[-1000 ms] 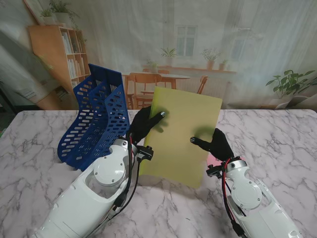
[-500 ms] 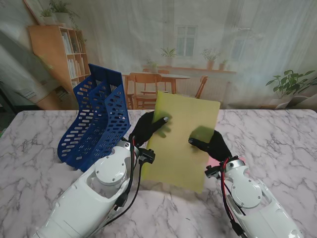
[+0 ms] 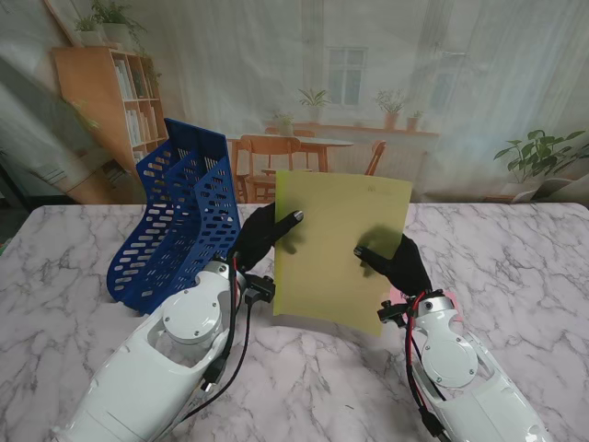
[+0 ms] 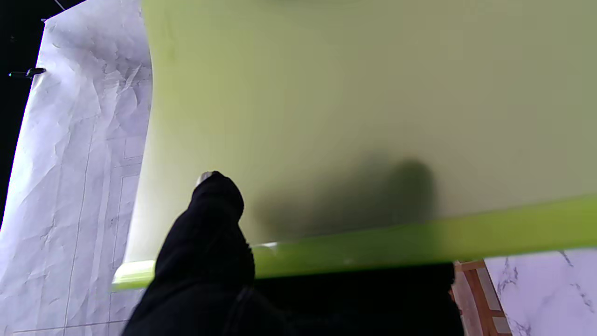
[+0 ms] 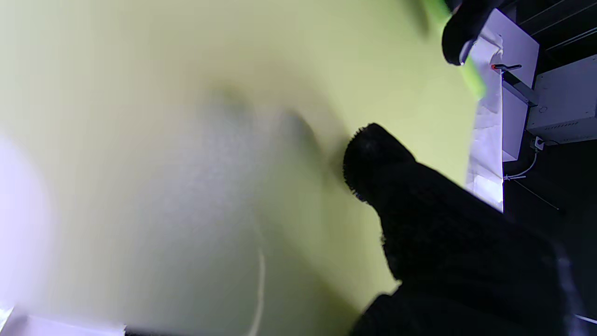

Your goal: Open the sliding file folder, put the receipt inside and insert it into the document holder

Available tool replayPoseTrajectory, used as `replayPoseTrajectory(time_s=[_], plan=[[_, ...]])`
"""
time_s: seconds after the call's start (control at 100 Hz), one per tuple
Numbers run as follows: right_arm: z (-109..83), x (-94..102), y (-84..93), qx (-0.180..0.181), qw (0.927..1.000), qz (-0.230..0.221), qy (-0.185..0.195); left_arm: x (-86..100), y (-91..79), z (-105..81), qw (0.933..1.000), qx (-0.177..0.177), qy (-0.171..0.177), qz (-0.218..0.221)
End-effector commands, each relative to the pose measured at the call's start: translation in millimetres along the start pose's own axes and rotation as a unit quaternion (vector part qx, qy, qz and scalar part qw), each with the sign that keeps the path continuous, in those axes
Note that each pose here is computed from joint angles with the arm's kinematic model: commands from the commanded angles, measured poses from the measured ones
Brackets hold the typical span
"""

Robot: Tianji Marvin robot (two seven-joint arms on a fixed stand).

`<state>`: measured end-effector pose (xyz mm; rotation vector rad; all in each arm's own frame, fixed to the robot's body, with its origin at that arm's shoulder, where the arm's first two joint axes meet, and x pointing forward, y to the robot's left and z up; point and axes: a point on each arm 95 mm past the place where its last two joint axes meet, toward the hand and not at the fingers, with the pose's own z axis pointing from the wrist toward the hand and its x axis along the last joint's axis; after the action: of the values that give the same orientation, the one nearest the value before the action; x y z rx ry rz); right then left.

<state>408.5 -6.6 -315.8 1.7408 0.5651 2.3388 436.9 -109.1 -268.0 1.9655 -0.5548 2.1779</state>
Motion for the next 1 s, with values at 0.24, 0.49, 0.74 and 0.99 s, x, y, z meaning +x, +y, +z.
replayPoseTrajectory(time_s=[0.24,0.49,0.74,0.99], plan=[[-1.1,-0.2,3.4,-0.015,0.9999,0.003,0.000,3.0,-8.4,-0.5,0.9999,-0.004,0.012,0.001],[-1.8,1.3,4.9,-0.018,0.9998,0.005,0.001,2.2,-12.1,0.0,0.9999,0.005,0.013,-0.008],[-2.0,2.2,5.4,-0.019,0.9998,0.008,0.000,1.9,-15.0,-0.4,0.9999,0.004,0.015,-0.004],[-1.5,2.2,4.9,-0.020,0.9997,0.011,-0.001,1.0,-12.9,1.4,0.9999,0.001,0.016,0.006]])
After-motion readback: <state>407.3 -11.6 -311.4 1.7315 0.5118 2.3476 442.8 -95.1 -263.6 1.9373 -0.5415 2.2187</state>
